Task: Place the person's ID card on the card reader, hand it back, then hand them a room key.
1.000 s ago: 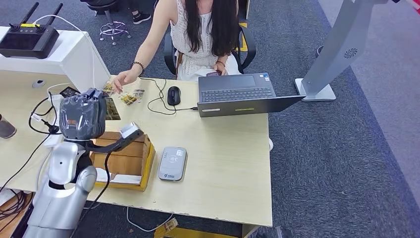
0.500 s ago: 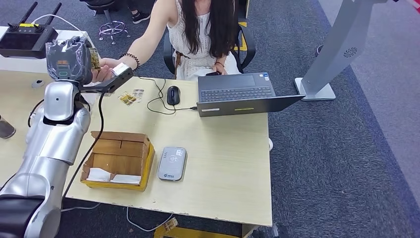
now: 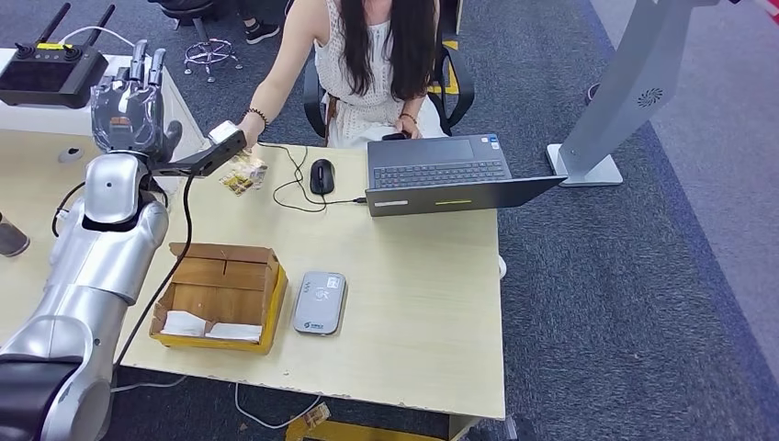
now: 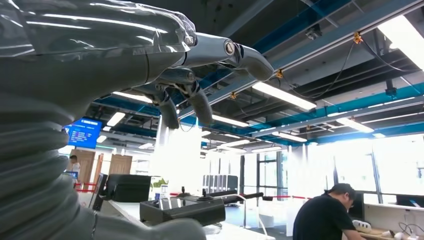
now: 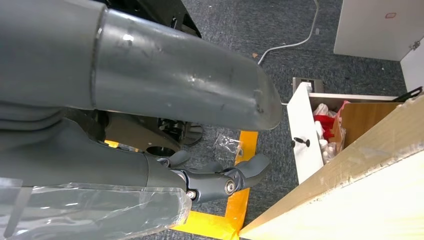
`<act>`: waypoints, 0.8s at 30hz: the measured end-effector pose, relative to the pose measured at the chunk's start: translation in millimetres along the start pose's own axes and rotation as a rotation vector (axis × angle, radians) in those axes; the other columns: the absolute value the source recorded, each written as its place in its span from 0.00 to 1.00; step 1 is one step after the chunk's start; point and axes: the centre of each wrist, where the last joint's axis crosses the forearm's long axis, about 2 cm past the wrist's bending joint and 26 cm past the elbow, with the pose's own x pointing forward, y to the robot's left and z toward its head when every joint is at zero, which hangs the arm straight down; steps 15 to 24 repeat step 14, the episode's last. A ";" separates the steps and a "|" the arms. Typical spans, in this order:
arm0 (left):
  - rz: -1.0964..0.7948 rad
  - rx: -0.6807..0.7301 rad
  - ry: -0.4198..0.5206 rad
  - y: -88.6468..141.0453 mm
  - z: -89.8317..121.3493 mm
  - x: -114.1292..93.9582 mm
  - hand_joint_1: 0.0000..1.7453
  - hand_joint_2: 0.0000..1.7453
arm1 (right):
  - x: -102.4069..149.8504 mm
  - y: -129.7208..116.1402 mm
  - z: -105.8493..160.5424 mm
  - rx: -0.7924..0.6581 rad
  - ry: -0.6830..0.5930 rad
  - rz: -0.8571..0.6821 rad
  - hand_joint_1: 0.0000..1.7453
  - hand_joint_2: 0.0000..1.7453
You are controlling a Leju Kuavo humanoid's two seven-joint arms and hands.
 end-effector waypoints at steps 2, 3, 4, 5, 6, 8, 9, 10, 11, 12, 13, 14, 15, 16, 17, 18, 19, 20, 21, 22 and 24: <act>0.000 -0.001 0.000 -0.4 0.2 -0.1 0.00 1.00 | -0.1 0.1 0.0 0.000 0.000 0.000 0.00 0.00; 0.000 -0.002 0.000 -0.7 0.3 -0.1 0.00 1.00 | -0.1 0.1 0.1 0.000 0.001 0.000 0.00 0.00; 0.000 -0.004 0.000 -1.1 0.5 -0.2 0.00 1.00 | -0.2 0.1 0.1 0.000 0.001 0.000 0.00 0.00; -0.001 -0.005 0.000 -1.4 0.6 -0.2 0.00 1.00 | -0.2 0.1 0.1 0.000 0.001 0.000 0.00 0.00; -0.001 -0.006 0.001 -1.6 0.7 -0.3 0.00 1.00 | -0.2 0.1 0.1 0.000 0.001 0.000 0.00 0.00; 0.000 -0.007 0.001 -1.8 0.8 -0.3 0.00 1.00 | -0.2 0.1 0.1 0.000 0.001 0.000 0.00 0.00; 0.002 -0.007 0.002 -1.9 0.8 -0.3 0.00 1.00 | -0.2 0.1 0.1 0.000 0.001 -0.001 0.00 0.00; 0.005 -0.006 0.003 -1.9 0.8 -0.3 0.00 1.00 | -0.2 0.1 0.1 0.000 0.001 -0.001 0.00 0.00; 0.010 -0.003 0.003 -1.9 0.9 -0.4 0.00 1.00 | -0.2 0.1 0.1 0.000 0.000 -0.001 0.00 0.00; 0.017 0.002 0.002 -1.9 1.0 -0.7 0.00 1.00 | -0.2 0.1 0.1 0.000 0.000 -0.002 0.00 0.00; 0.026 0.009 -0.001 -2.0 1.2 -1.1 0.00 1.00 | -0.3 0.1 0.1 -0.001 -0.001 -0.002 0.00 0.00; 0.031 0.013 -0.003 -2.0 1.3 -1.4 0.00 1.00 | -0.3 0.1 0.1 -0.001 -0.001 -0.003 0.00 0.00; 0.031 0.013 -0.003 -2.0 1.3 -1.4 0.00 1.00 | -0.3 0.1 0.1 -0.001 -0.001 -0.003 0.00 0.00; 0.031 0.013 -0.003 -2.0 1.3 -1.4 0.00 1.00 | -0.3 0.1 0.1 -0.001 -0.001 -0.003 0.00 0.00; 0.031 0.013 -0.003 -2.0 1.3 -1.4 0.00 1.00 | -0.3 0.1 0.1 -0.001 -0.001 -0.003 0.00 0.00; 0.031 0.013 -0.003 -2.0 1.3 -1.4 0.00 1.00 | -0.3 0.1 0.1 -0.001 -0.001 -0.003 0.00 0.00; 0.031 0.013 -0.003 -2.0 1.3 -1.4 0.00 1.00 | -0.3 0.1 0.1 -0.001 -0.001 -0.003 0.00 0.00; 0.031 0.013 -0.003 -2.0 1.3 -1.4 0.00 1.00 | -0.3 0.1 0.1 -0.001 -0.001 -0.003 0.00 0.00; 0.031 0.013 -0.003 -2.0 1.3 -1.4 0.00 1.00 | -0.3 0.1 0.1 -0.001 -0.001 -0.003 0.00 0.00; 0.031 0.013 -0.003 -2.0 1.3 -1.4 0.00 1.00 | -0.3 0.1 0.1 -0.001 -0.001 -0.003 0.00 0.00; 0.031 0.013 -0.003 -2.0 1.3 -1.4 0.00 1.00 | -0.3 0.1 0.1 -0.001 -0.001 -0.003 0.00 0.00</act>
